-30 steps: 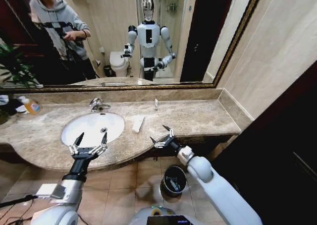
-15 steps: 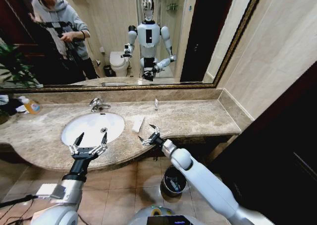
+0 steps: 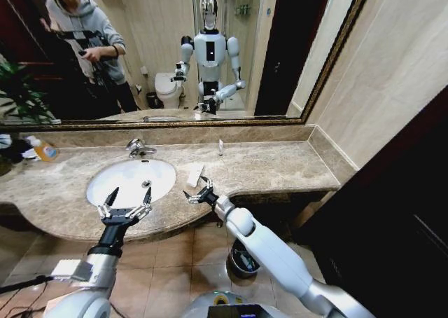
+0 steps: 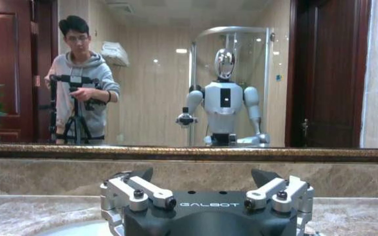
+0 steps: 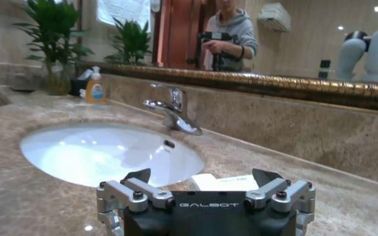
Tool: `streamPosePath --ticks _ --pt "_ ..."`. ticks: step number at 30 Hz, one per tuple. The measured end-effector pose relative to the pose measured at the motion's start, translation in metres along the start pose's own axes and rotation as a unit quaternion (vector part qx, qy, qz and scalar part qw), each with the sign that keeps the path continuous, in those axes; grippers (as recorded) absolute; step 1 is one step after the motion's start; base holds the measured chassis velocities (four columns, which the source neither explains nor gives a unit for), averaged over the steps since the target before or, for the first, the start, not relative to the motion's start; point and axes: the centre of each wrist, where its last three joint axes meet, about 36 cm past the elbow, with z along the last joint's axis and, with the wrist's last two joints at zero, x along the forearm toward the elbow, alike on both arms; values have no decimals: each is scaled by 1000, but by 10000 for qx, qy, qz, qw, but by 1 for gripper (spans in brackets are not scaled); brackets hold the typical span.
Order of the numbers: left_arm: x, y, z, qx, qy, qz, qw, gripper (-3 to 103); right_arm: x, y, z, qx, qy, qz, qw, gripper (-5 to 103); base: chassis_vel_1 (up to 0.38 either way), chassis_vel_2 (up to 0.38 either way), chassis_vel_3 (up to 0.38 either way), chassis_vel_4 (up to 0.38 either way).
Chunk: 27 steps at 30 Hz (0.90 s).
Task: Pick up the trash from the sink and place it in the trash bin.
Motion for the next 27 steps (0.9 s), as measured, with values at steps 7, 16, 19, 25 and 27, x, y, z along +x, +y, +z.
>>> streamPosePath --ticks 7,16,19,25,27 --pt "0 0 0 0 0 0 10000 100 -10 -7 11 -35 192 182 9996 82 0 0 0 0" --pt "0 0 0 0 0 0 10000 100 -8 -15 14 38 217 269 9994 55 0 0 0 0" --pt "0 0 0 0 0 0 10000 100 -7 -16 16 110 190 273 9994 38 0 0 0 0" --pt "0 0 0 0 0 0 10000 100 -4 -16 17 79 174 286 9994 16 0 0 0 0" --pt "0 0 0 0 0 0 10000 100 -3 -16 16 67 160 292 9994 12 0 0 0 0"
